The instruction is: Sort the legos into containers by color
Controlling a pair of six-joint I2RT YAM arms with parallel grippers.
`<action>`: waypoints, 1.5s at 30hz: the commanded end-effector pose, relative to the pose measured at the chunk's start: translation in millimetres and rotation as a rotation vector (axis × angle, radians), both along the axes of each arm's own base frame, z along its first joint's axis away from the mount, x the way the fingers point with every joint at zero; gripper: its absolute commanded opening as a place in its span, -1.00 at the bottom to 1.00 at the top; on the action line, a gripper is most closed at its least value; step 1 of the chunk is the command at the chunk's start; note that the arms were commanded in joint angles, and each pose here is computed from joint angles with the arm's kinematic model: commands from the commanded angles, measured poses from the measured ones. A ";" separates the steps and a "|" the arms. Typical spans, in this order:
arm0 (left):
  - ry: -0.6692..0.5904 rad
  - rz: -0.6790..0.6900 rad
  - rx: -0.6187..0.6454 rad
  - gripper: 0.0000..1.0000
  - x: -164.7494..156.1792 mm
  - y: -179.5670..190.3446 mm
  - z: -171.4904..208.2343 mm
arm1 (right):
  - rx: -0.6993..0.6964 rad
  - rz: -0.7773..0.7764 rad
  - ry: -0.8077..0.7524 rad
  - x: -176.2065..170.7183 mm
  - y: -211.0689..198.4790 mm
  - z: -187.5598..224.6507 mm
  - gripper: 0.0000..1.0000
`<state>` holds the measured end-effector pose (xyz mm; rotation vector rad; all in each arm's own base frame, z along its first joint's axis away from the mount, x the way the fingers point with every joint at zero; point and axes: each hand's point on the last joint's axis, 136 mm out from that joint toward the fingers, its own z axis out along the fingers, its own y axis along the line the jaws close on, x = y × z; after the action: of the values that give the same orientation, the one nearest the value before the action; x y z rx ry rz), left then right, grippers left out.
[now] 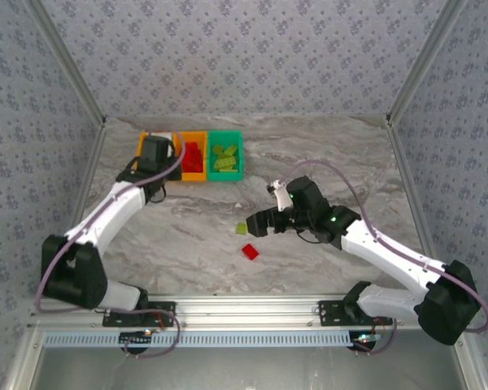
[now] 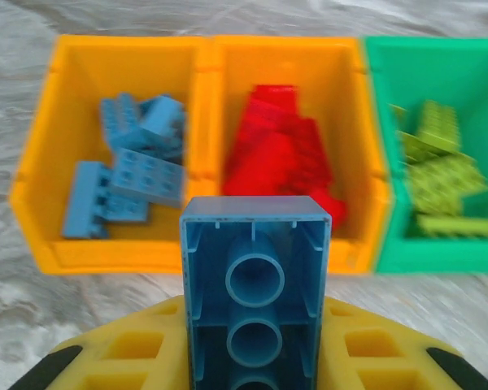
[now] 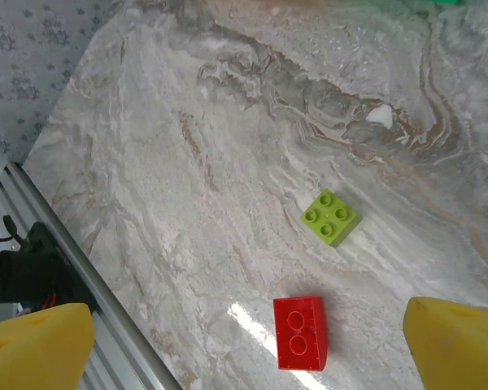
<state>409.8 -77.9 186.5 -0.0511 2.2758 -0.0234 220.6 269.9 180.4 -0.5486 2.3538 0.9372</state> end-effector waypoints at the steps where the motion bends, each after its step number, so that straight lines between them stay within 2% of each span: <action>1: -0.058 0.069 0.018 -0.42 42.9 27.6 12.4 | 0.006 0.013 -0.013 1.1 4.0 13.1 1.00; 7: 0.043 0.116 0.038 -0.36 99.1 54.2 -20.1 | -0.007 0.004 -0.008 4.6 4.1 10.7 1.00; 9: 0.064 0.125 0.047 -0.22 111.4 61.1 -28.7 | -0.012 0.003 0.000 4.3 4.0 8.8 1.00; 11: 0.071 0.121 0.056 0.02 119.8 64.5 -31.4 | -0.017 -0.001 0.007 3.4 3.0 5.8 1.00; 15: 0.077 0.089 0.029 0.12 116.5 57.7 -25.7 | -0.036 -0.009 0.020 1.5 0.1 -0.6 1.00; 19: 0.010 0.020 -0.096 0.11 82.7 31.9 3.1 | -0.063 -0.034 0.023 5.2 -3.3 -9.2 1.00; 22: -0.070 -0.083 -0.188 0.10 37.6 -5.9 34.3 | -0.109 -0.066 0.003 10.9 -5.5 -17.8 1.00; 25: -0.116 -0.218 -0.196 0.10 -12.5 -49.7 51.4 | -0.176 -0.074 -0.011 15.3 -4.4 -30.3 1.00; 28: -0.117 -0.338 -0.147 0.09 -60.9 -82.5 47.5 | -0.226 -0.046 0.001 15.1 5.9 -45.2 1.00; 33: -0.098 -0.432 -0.091 0.05 -116.8 -100.0 16.9 | -0.338 -0.035 0.009 18.9 26.1 -75.4 0.96; 37: -0.096 -0.513 -0.042 0.07 -140.5 -105.4 -17.7 | -0.439 -0.025 0.001 26.1 45.6 -104.0 0.90; 41: -0.122 -0.506 0.007 0.34 -144.0 -96.1 -38.4 | -0.552 -0.054 -0.020 39.2 54.8 -127.0 0.75; 45: -0.140 -0.469 0.043 0.58 -144.0 -84.9 -32.2 | -0.671 -0.100 -0.048 44.4 52.1 -147.8 0.60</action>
<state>253.1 -165.2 121.6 0.5470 2.2253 -0.2426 256.4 336.8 40.5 -0.7175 2.6021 0.2631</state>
